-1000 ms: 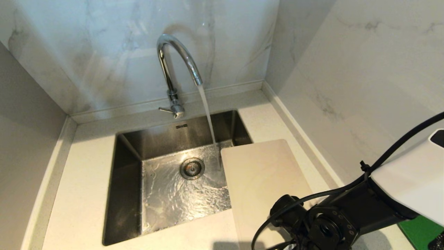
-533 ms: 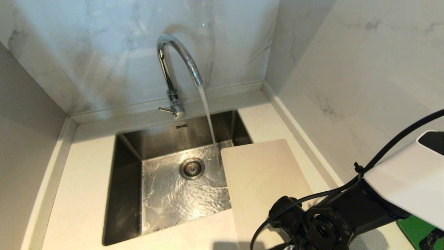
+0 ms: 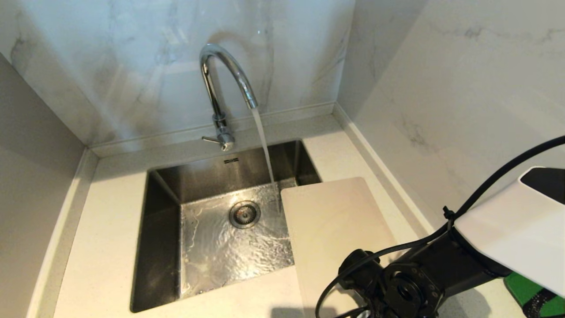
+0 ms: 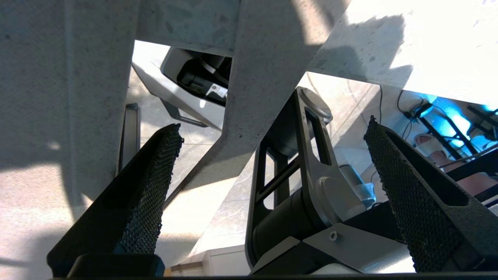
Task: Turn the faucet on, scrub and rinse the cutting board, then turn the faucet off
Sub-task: Pick up the cutting board
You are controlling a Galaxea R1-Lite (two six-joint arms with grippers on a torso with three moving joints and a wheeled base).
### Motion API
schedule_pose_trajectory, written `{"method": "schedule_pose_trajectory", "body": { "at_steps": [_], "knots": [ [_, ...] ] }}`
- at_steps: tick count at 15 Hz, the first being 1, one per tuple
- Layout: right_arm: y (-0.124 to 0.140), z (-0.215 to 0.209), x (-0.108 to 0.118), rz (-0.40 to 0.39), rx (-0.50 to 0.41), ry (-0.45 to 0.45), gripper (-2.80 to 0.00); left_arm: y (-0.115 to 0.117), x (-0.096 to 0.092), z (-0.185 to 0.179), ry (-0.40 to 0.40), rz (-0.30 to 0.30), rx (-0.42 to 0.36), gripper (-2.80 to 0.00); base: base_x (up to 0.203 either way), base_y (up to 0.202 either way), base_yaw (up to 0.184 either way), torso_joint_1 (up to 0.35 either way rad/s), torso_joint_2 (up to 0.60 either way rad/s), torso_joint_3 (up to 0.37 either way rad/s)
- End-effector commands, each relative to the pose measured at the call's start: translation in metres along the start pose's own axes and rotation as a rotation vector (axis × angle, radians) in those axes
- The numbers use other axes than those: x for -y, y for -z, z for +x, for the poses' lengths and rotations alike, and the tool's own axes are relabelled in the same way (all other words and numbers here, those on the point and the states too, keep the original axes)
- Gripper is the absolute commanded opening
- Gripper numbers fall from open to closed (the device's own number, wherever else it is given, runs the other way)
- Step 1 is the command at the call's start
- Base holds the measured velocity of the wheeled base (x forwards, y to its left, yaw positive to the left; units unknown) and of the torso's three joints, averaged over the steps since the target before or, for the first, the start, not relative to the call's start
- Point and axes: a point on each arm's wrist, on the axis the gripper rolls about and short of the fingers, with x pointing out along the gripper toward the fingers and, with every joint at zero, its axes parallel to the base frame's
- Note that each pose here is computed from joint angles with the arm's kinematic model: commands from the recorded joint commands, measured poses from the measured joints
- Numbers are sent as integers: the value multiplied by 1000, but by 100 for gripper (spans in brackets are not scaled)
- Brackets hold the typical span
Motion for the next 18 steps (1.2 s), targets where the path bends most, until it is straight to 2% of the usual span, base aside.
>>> {"method": "schedule_pose_trajectory", "body": {
  "at_steps": [1,18],
  "knots": [
    [1,1,1,9,-10,7,0,0,0,0,-1,-1,0,-280,0,0,0,0,0,0],
    [1,6,-1,5,-22,3,0,0,0,0,0,-1,0,-280,0,0,0,0,0,0]
  ]
}}
